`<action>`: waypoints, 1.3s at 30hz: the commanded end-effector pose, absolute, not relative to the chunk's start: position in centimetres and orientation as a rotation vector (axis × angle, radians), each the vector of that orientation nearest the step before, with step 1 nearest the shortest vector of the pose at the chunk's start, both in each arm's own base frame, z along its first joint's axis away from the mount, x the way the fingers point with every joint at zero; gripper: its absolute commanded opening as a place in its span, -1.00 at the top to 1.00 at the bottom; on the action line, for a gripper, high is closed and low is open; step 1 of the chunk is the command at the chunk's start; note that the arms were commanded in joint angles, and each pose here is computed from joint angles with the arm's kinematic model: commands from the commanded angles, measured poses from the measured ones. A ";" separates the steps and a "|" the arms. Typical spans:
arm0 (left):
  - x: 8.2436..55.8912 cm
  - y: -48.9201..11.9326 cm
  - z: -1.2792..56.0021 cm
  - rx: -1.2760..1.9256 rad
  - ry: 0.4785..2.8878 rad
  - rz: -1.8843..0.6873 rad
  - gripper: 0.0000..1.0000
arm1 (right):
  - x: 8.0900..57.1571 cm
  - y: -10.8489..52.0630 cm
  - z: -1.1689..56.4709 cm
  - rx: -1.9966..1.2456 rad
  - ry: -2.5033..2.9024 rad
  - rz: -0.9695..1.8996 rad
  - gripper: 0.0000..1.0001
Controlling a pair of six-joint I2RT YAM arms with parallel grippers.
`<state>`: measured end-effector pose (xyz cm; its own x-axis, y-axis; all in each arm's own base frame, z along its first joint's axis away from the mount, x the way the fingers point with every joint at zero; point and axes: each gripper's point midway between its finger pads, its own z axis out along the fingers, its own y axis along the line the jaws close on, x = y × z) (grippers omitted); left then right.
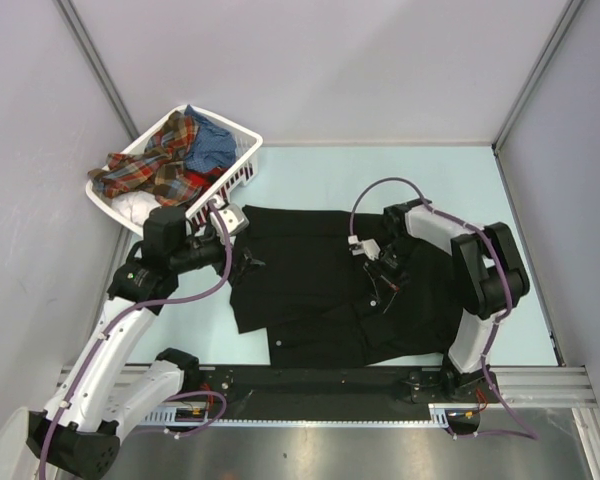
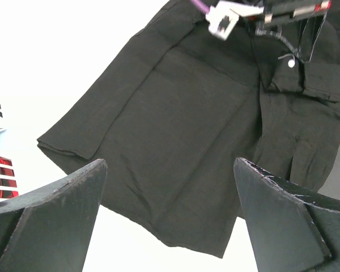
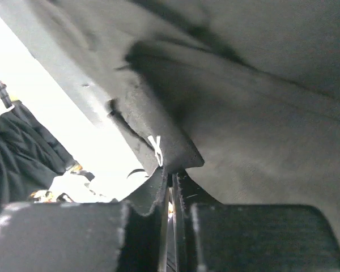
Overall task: Fold and stack the long sleeve shirts
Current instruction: Fold the shirt
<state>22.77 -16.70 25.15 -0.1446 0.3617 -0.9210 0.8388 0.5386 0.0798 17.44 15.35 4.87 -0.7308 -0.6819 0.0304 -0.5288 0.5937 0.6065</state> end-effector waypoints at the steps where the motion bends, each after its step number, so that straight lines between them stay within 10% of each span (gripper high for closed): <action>1: 23.0 -17.1 25.9 1.024 1.694 -0.574 -0.99 | 17.9 16.4 11.1 1.134 -2.613 -1.005 1.00; 24: 20.9 -21.2 30.0 1.287 1.387 -0.619 -0.99 | 16.0 18.0 33.0 2.220 -3.042 -1.060 1.00; 39: 16.8 -32.2 32.6 1.524 0.750 -0.564 -0.99 | 13.4 18.8 30.6 2.582 -2.673 -1.061 1.00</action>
<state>15.85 -28.63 29.98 0.5296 0.2278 -0.8171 0.8387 0.0040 0.5447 13.89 18.66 30.42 -0.0735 -0.6211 -0.7803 -0.9867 0.1591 -0.0337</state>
